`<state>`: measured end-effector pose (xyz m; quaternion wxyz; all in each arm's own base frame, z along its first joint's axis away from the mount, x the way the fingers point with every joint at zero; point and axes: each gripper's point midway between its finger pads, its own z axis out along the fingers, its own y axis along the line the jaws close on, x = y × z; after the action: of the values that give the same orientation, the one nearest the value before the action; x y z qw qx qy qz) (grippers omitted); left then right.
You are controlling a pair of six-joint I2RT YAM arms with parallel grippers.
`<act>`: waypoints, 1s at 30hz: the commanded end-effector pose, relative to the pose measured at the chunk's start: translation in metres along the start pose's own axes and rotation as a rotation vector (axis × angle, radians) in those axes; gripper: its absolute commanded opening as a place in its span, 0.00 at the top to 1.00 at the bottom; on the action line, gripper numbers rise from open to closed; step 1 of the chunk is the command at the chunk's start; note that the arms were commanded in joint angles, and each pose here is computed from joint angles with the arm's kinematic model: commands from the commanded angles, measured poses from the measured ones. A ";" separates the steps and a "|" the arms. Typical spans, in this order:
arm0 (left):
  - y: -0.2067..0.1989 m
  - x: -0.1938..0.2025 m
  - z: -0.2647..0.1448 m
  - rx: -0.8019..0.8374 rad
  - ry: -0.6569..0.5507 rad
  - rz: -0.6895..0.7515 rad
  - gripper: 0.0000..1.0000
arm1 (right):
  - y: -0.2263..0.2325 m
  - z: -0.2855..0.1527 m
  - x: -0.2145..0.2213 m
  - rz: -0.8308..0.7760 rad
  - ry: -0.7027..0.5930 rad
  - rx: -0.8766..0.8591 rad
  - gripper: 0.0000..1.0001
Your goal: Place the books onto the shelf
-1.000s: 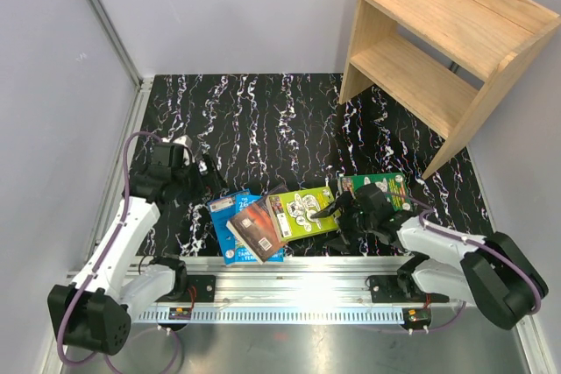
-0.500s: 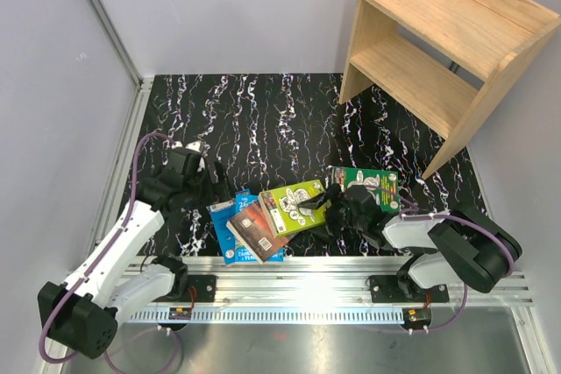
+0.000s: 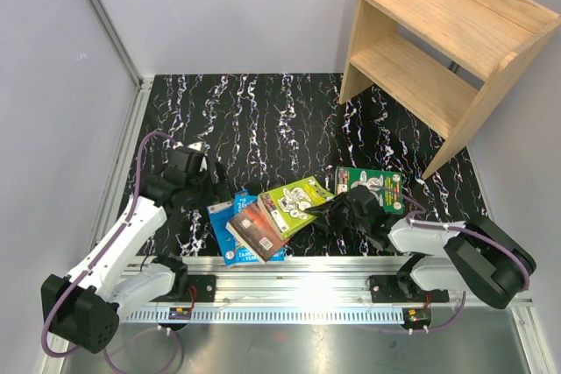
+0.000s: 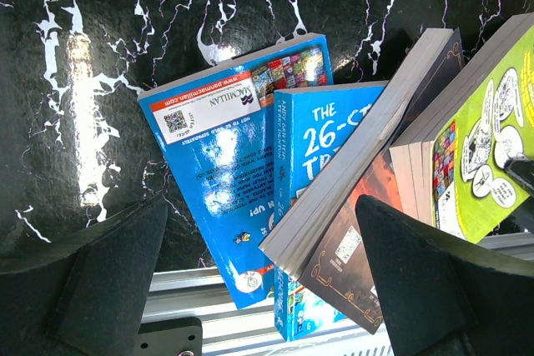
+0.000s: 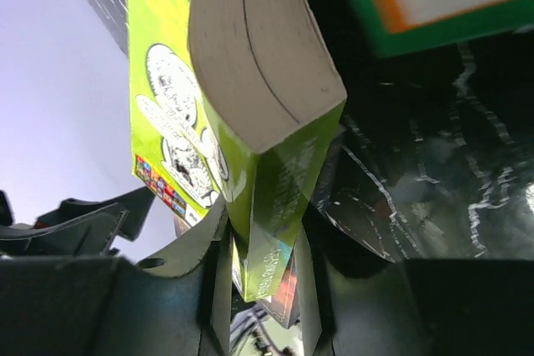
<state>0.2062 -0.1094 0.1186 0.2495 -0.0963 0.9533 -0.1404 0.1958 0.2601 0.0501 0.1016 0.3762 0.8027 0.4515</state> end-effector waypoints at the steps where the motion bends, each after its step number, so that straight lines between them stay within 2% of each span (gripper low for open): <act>1: -0.007 -0.014 -0.006 0.015 -0.047 0.002 0.01 | -0.025 -0.009 -0.003 -0.145 -0.022 0.191 0.97; 2: -0.008 -0.014 -0.007 0.017 -0.050 0.000 0.01 | 0.001 -0.010 0.000 -0.190 -0.020 0.147 0.99; 4: -0.008 -0.015 -0.008 0.022 -0.058 0.000 0.01 | 0.010 -0.018 0.001 -0.282 -0.017 0.174 1.00; 5: -0.008 -0.015 -0.009 0.024 -0.061 -0.001 0.01 | 0.035 -0.020 0.003 -0.317 -0.018 0.135 1.00; 7: -0.009 -0.016 -0.010 0.029 -0.068 -0.001 0.01 | 0.044 -0.028 0.004 -0.383 -0.011 0.155 1.00; 8: -0.006 -0.019 -0.011 0.012 -0.089 0.000 0.01 | 0.071 -0.032 0.006 -0.416 -0.023 0.114 1.00; 10: -0.005 -0.020 -0.012 0.009 -0.096 -0.005 0.01 | 0.082 -0.042 0.004 -0.495 -0.034 0.136 1.00; 11: -0.005 -0.021 -0.015 0.014 -0.110 -0.004 0.01 | 0.114 -0.050 0.003 -0.533 -0.072 0.085 1.00; 13: -0.004 -0.022 -0.016 0.012 -0.119 -0.011 0.01 | 0.132 -0.063 -0.002 -0.620 -0.106 0.102 1.00; 14: -0.004 -0.023 -0.017 0.013 -0.126 -0.011 0.01 | 0.173 -0.077 -0.001 -0.660 -0.154 0.034 1.00; 16: -0.004 -0.023 -0.019 0.016 -0.133 -0.016 0.01 | 0.195 -0.090 -0.008 -0.770 -0.199 0.053 1.00; 17: -0.005 -0.024 -0.019 0.018 -0.137 -0.015 0.01 | 0.238 -0.110 -0.010 -0.807 -0.273 -0.013 1.00; 19: -0.004 -0.024 -0.020 0.017 -0.140 -0.016 0.01 | 0.258 -0.124 -0.021 -0.909 -0.344 0.027 1.00; 20: -0.004 -0.024 -0.020 0.016 -0.141 -0.017 0.01 | 0.297 -0.151 -0.030 -0.927 -0.460 -0.024 1.00; 22: -0.004 -0.024 -0.022 0.018 -0.144 -0.018 0.01 | 0.320 -0.169 -0.044 -1.008 -0.572 0.002 1.00; 23: -0.005 -0.024 -0.022 0.021 -0.144 -0.019 0.01 | 0.350 -0.201 -0.056 -1.041 -0.709 -0.020 1.00; 25: -0.006 -0.023 -0.021 0.025 -0.143 -0.016 0.01 | 0.375 -0.231 -0.077 -1.053 -0.891 0.018 1.00; 26: -0.006 -0.023 -0.021 0.026 -0.141 -0.019 0.01 | 0.397 -0.262 -0.081 -1.036 -0.986 -0.019 1.00; 30: -0.007 -0.019 -0.017 0.031 -0.114 -0.012 0.01 | 0.432 -0.348 -0.108 -1.071 -1.338 0.095 1.00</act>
<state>0.2065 -0.1020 0.1326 0.2858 -0.1098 0.9420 -0.1372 0.3263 0.1684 0.5102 0.6570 0.0826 0.7348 0.1466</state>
